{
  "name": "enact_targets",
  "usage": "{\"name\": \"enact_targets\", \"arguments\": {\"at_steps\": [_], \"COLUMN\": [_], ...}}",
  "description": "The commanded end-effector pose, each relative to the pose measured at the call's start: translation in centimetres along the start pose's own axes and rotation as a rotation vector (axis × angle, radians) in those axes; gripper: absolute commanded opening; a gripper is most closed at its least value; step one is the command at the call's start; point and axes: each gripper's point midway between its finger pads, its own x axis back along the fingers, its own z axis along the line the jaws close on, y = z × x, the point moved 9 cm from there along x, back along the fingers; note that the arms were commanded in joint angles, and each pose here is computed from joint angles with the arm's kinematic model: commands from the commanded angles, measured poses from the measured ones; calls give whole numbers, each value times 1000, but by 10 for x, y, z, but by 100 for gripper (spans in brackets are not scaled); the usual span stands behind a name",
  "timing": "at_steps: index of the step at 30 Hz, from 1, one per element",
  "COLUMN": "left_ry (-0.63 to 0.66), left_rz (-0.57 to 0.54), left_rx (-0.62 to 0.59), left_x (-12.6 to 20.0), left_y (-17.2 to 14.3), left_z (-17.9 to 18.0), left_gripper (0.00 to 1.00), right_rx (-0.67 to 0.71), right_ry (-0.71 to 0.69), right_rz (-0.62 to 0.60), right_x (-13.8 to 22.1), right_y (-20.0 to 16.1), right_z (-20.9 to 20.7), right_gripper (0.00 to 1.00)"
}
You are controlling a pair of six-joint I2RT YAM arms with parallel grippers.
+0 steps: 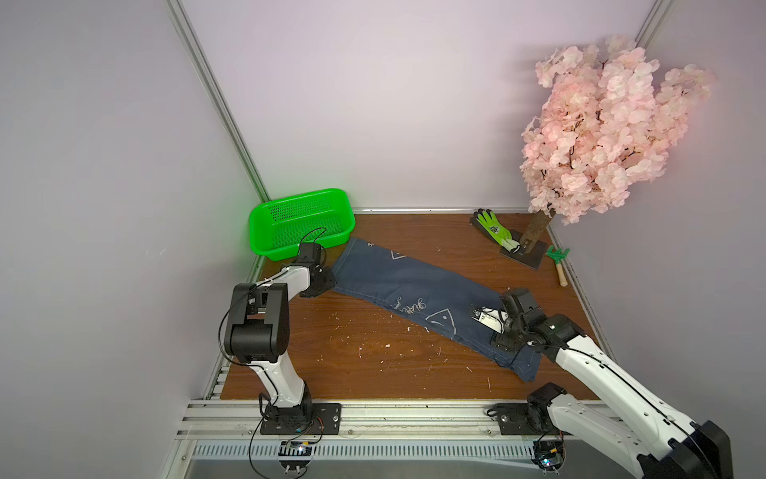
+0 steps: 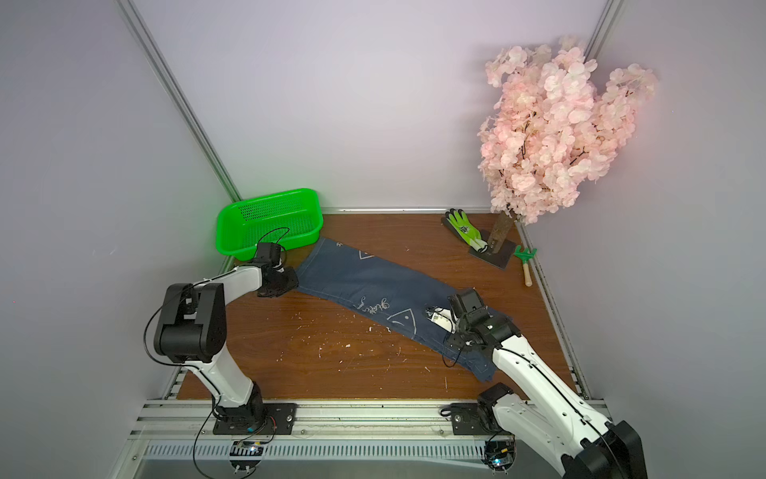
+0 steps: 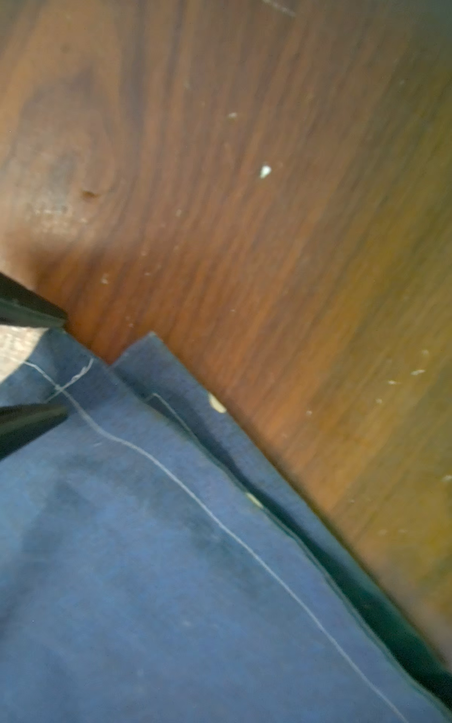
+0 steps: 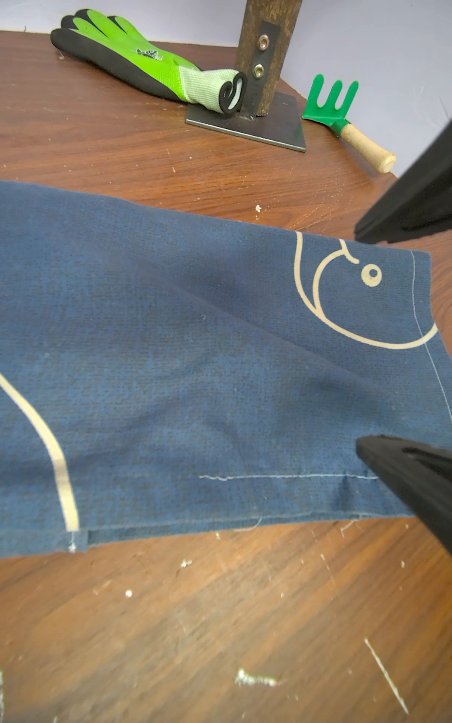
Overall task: Roll up the pillowcase
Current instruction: Adjust the pillowcase at the center of the board.
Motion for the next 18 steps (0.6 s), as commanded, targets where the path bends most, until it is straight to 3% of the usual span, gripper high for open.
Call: {"name": "enact_targets", "arguments": {"at_steps": [1, 13, 18], "left_ry": [58, 36, 18], "left_rz": [62, 43, 13], "left_rx": [-48, -77, -91], "left_x": [-8, -4, 6], "left_y": [-10, -6, 3], "left_z": [3, -3, -10], "left_gripper": [29, 4, 0], "right_rx": [-1, -3, -9], "right_ry": [-32, -41, -49], "right_rz": [-7, -15, -24], "right_x": [4, 4, 5], "right_y": [2, 0, 0], "right_z": [-4, -2, -3], "right_gripper": [84, 84, 84]}}
